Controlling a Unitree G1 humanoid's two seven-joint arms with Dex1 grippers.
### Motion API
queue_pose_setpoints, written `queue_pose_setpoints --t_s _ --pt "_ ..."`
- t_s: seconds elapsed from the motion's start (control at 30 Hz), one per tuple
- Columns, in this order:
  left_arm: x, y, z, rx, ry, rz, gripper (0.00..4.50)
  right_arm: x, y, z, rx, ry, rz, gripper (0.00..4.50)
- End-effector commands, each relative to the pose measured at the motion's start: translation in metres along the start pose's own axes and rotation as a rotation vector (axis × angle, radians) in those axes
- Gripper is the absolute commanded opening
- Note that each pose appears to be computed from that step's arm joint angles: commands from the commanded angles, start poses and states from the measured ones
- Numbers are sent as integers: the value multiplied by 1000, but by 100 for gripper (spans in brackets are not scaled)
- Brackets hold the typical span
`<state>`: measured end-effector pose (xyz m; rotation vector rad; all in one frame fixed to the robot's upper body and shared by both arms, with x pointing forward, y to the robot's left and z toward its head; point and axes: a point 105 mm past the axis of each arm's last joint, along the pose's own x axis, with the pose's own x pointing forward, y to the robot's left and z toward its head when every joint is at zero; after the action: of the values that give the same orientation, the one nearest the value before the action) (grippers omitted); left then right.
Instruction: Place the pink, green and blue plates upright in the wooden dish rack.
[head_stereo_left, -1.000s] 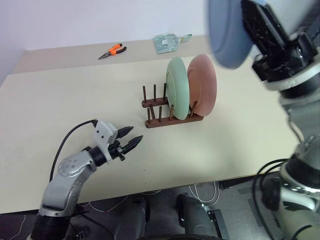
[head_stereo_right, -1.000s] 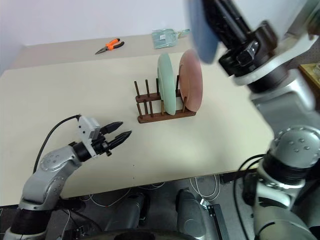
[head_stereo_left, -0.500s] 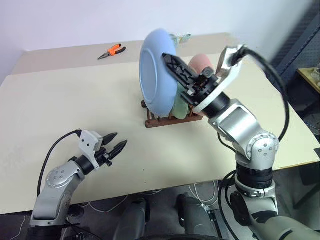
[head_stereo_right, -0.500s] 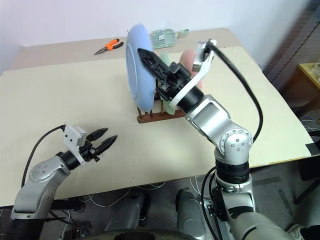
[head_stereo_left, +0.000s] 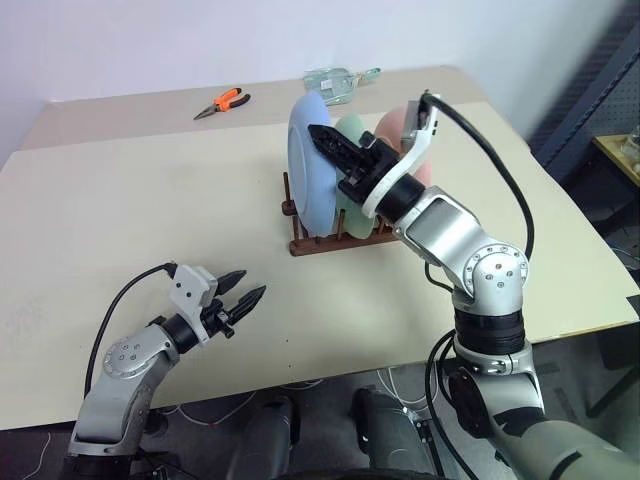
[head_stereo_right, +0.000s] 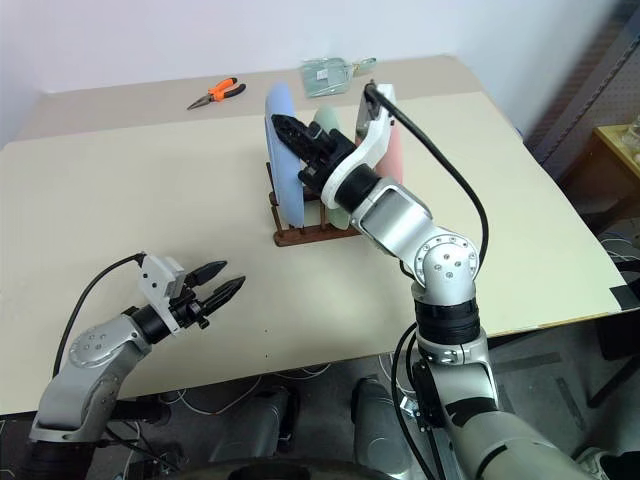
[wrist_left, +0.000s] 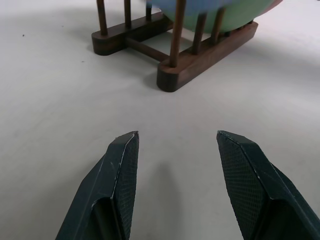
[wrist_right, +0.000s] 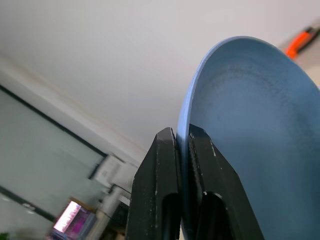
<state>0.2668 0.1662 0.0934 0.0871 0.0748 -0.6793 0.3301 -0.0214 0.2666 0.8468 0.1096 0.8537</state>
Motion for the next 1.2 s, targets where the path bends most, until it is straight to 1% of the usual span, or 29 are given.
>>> queue_pose_setpoints --t_s 0.03,0.07,0.1,0.13,0.23,0.33,0.37,0.4,0.43,0.47,0.5,0.53,0.57,0.6,0.63,0.67,0.73,0.77,0.8,0.83,0.87,0.9,0.97,1.07,1.2 --pt "2 -5 11 30 -29 -16 255 6 12 3 -66 7 40 100" --pt "2 -5 11 30 -29 -17 255 7 11 4 -87 6 40 144" --pt "2 -6 12 30 -30 -18 255 7 14 5 -145 7 51 197" --pt "2 -6 12 30 -32 -19 255 8 21 8 -222 7 76 239" --pt "2 -8 13 30 -33 -25 255 7 35 11 -431 21 131 239" --pt "2 -9 14 30 -35 -27 255 2 43 16 -622 30 171 239" --pt "3 -9 14 31 -36 -28 255 -7 48 26 -766 11 200 239" --pt "3 -10 14 32 -37 -28 255 -13 52 31 -870 4 224 239" --pt "3 -10 15 34 -37 -27 255 -28 57 48 -982 -31 243 239" --pt "3 -10 15 37 -37 -27 255 -42 59 64 -1059 -62 248 239" --pt "3 -10 15 40 -37 -26 255 -51 60 74 -1099 -82 248 239" --pt "2 -8 15 51 -34 -15 255 -69 47 101 -1110 -125 154 239" --pt "2 -5 14 58 -31 -5 255 -85 31 120 -1106 -147 61 239" --pt "2 -4 13 63 -28 1 255 -98 21 132 -1101 -160 0 239" --pt "2 -3 12 70 -26 10 255 -115 2 142 -1130 -143 -96 239" --pt "2 -1 11 80 -22 20 255 -129 -15 145 -1135 -117 -163 239" --pt "2 2 8 90 -14 33 255 -153 -46 145 -1119 -55 -280 239" --pt "2 4 7 92 -13 38 255 -165 -65 139 -1122 7 -335 239" --pt "1 7 6 96 -7 49 255 -177 -92 118 -1119 138 -383 239" --pt "2 8 5 100 -4 56 255 -187 -108 103 -1116 232 -407 239" --pt "2 9 4 101 -3 60 255 -195 -123 89 -1129 310 -422 239" --pt "2 10 4 103 -2 62 255 -199 -132 78 -1119 338 -429 239" --pt "0 13 5 112 -2 75 255 -199 -144 62 -1088 338 -422 239" --pt "-5 18 5 127 4 89 255 -191 -147 58 -1042 267 -401 239" --pt "-9 20 4 131 10 97 255 -191 -153 49 -1036 291 -384 239"
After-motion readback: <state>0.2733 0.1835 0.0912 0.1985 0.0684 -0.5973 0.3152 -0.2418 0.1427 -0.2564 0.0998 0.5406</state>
